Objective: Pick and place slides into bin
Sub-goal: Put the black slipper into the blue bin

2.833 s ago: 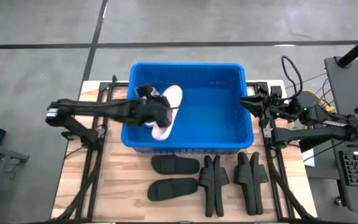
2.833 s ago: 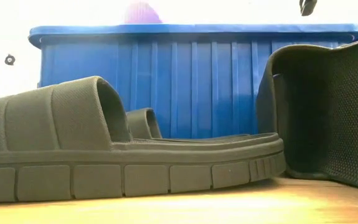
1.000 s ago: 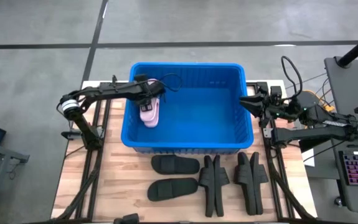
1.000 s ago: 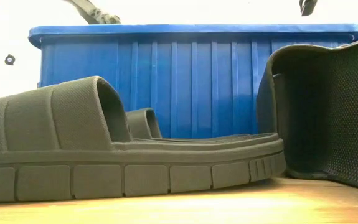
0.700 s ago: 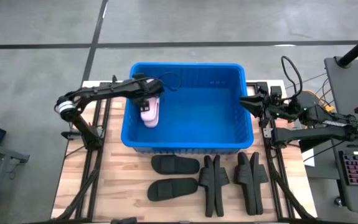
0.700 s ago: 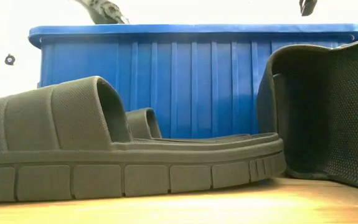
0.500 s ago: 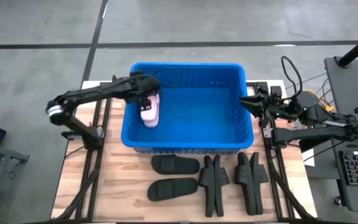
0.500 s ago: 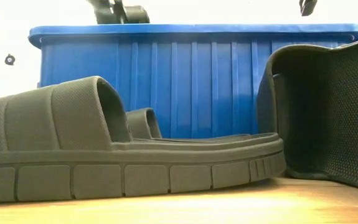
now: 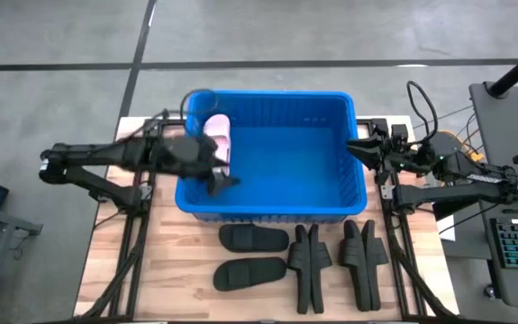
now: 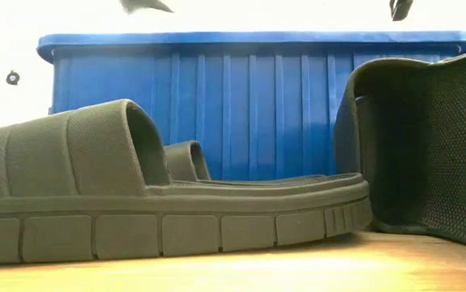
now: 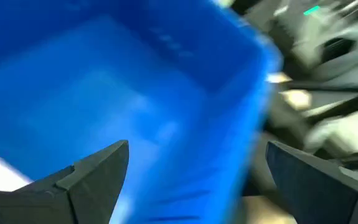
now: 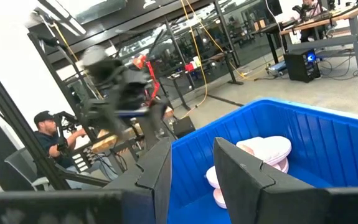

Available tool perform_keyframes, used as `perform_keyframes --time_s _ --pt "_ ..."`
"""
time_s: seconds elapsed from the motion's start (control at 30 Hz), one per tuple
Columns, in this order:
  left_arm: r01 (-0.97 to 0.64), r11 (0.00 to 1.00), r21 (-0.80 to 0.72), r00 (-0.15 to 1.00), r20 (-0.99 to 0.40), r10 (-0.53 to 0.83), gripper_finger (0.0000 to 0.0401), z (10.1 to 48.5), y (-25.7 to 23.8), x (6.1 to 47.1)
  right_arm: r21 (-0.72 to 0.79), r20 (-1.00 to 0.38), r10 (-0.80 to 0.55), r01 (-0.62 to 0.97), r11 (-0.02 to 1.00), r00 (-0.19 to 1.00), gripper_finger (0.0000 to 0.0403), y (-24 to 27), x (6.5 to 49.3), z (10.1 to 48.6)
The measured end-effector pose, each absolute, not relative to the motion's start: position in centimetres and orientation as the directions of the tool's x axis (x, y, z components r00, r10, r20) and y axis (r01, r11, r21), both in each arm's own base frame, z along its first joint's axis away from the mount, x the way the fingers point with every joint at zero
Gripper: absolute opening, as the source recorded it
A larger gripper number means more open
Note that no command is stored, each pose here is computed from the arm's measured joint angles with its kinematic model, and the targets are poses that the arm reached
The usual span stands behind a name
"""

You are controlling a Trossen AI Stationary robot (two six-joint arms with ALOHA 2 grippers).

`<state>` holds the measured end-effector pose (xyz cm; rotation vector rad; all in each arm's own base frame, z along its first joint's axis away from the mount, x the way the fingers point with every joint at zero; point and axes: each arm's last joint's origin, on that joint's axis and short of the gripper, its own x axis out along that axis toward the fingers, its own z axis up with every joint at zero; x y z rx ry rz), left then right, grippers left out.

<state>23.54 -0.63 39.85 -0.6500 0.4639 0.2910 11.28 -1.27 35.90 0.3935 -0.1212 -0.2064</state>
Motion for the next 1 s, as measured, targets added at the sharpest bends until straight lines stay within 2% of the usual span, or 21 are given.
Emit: perform_keyframes --time_s 0.1,0.2,0.37,0.5,0.63,0.8,1.0 --pt "-0.366 0.722 -0.588 0.882 -0.467 0.067 0.0363 40.1 -3.8 24.6 0.392 0.078 -0.228 0.18 0.902 0.971 0.0111 -1.3 11.3 35.9" --pt "-0.408 0.666 -0.625 0.875 -0.476 0.089 0.0363 40.0 -7.1 25.8 0.391 0.075 -0.231 0.185 0.901 0.97 0.0111 -1.3 11.3 35.9" --pt "-0.523 0.55 -0.651 0.806 -0.588 0.069 0.0363 38.5 -11.5 28.7 0.389 0.049 -0.23 0.194 0.901 0.972 0.0111 -1.3 11.9 35.6" --pt "-0.684 0.458 -0.568 0.666 -0.743 0.073 0.0363 35.8 -14.3 31.1 0.385 0.029 -0.23 0.202 0.9 0.973 0.0111 -1.4 12.4 35.4" --pt "-0.799 0.371 -0.474 0.515 -0.857 0.014 0.0363 33.5 -16.6 33.2 0.34 -0.024 -0.23 0.224 0.913 0.973 0.0111 -1.4 12.8 34.9" --pt "-0.875 0.288 -0.388 0.405 -0.915 -0.003 0.0363 31.5 -18.8 35.5 0.243 -0.085 -0.23 0.244 0.939 0.97 0.0111 -1.4 12.9 34.3" --pt "-0.952 0.239 -0.193 0.193 -0.981 -0.024 0.0363 28.6 -20.2 36.2 0.233 -0.086 -0.23 0.244 0.942 0.969 0.0111 -1.4 12.9 34.3"
